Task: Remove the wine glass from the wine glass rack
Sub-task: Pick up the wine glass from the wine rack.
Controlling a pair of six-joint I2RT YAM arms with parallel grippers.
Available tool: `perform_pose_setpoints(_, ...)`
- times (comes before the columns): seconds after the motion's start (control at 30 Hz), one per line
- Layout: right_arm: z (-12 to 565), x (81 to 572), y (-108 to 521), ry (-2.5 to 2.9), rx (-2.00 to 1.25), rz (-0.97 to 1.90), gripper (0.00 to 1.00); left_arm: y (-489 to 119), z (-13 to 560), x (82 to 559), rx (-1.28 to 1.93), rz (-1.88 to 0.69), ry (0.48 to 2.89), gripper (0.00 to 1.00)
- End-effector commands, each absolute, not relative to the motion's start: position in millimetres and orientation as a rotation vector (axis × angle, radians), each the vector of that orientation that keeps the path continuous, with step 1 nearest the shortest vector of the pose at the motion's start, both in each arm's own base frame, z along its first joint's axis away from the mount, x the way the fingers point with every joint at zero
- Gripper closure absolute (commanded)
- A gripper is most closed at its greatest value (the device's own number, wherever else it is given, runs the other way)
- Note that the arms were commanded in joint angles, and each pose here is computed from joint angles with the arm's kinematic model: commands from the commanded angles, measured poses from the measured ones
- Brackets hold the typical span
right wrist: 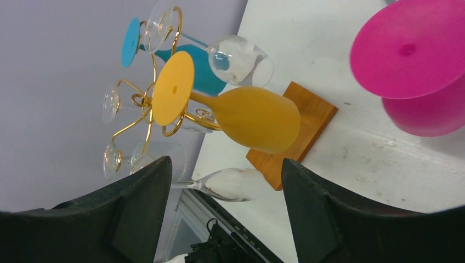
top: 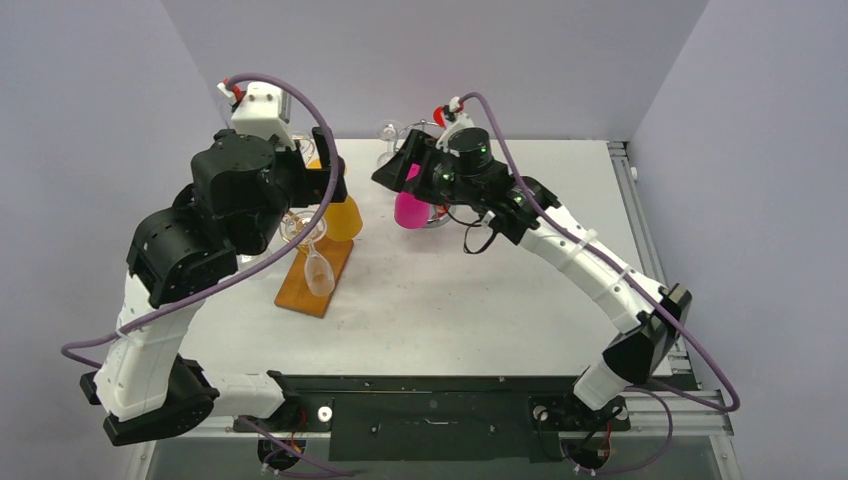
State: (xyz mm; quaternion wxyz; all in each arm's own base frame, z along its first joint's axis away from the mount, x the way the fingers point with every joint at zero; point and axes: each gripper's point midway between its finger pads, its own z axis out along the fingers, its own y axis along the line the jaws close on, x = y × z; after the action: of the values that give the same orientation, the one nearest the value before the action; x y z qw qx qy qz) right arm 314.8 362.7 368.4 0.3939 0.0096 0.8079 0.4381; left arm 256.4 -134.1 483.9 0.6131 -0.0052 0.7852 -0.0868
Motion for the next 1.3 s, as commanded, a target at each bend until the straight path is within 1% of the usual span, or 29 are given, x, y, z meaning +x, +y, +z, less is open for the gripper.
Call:
perform_pose_setpoints(0.0, 410.0, 304.6, 400.7, 1.950, 0.008, 1.342, 0.34, -126.2, 491.3, 251.0, -0.056, -0.231, 1.778, 0.04)
perform_pose_setpoints(0.2, 402.9, 287.4, 433.5, 1.976, -0.028, 1.461, 0.43, -118.2, 490.0, 245.1, -0.061, -0.225, 1.773, 0.04)
perform_pose_setpoints(0.43, 401.6, 256.8, 456.1, 1.988, -0.079, 1.555, 0.47, -113.0, 491.6, 243.3, -0.067, -0.214, 1.765, 0.04)
perform_pose_setpoints(0.73, 388.1, 241.2, 475.6, 2.037, -0.105, 1.587, 0.53, -107.0, 495.1, 240.3, -0.086, -0.215, 1.750, 0.04)
perform_pose_setpoints(0.93, 378.0, 234.7, 489.4, 2.067, -0.117, 1.597, 0.59, -103.1, 497.4, 237.8, -0.092, -0.215, 1.742, 0.04)
perform_pose_setpoints(1.1, 371.0, 234.2, 494.3, 2.083, -0.112, 1.592, 0.61, -99.0, 498.8, 235.2, -0.097, -0.212, 1.736, 0.04)
perform_pose_setpoints(1.23, 371.3, 232.5, 495.7, 2.078, -0.108, 1.604, 0.65, -97.2, 498.1, 234.0, -0.100, -0.211, 1.736, 0.04)
perform_pose_setpoints(1.27, 370.7, 232.4, 495.8, 2.080, -0.105, 1.604, 0.67, -96.9, 498.3, 233.7, -0.100, -0.212, 1.735, 0.04)
